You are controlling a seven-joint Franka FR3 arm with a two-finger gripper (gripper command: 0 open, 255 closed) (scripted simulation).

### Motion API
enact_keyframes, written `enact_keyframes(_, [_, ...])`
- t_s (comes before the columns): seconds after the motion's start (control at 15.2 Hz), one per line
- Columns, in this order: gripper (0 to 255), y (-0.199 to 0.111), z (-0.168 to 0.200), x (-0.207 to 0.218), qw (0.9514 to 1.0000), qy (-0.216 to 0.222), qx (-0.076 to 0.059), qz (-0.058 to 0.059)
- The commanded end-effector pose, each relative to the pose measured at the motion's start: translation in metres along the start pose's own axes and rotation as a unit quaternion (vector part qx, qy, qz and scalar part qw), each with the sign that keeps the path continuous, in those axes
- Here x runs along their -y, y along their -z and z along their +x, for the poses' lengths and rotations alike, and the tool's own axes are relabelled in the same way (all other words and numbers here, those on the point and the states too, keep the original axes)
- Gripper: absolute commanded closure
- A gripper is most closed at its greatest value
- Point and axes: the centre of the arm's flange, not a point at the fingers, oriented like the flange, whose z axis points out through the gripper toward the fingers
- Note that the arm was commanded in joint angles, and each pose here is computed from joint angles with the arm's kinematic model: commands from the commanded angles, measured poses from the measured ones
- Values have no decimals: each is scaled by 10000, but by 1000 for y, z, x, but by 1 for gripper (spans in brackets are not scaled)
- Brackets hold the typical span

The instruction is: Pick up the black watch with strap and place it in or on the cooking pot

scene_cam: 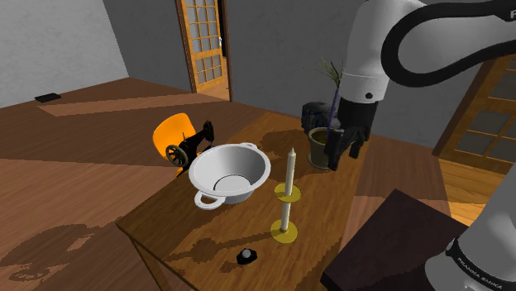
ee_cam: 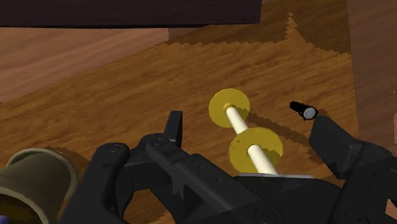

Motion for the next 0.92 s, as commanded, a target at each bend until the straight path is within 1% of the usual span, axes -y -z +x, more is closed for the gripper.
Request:
enact_keyframes(0.0, [0, -20, 5, 15, 10000, -47, -31, -15])
enact_keyframes(0.86, [0, -151, 55, 117, 9993, -322, -155, -143])
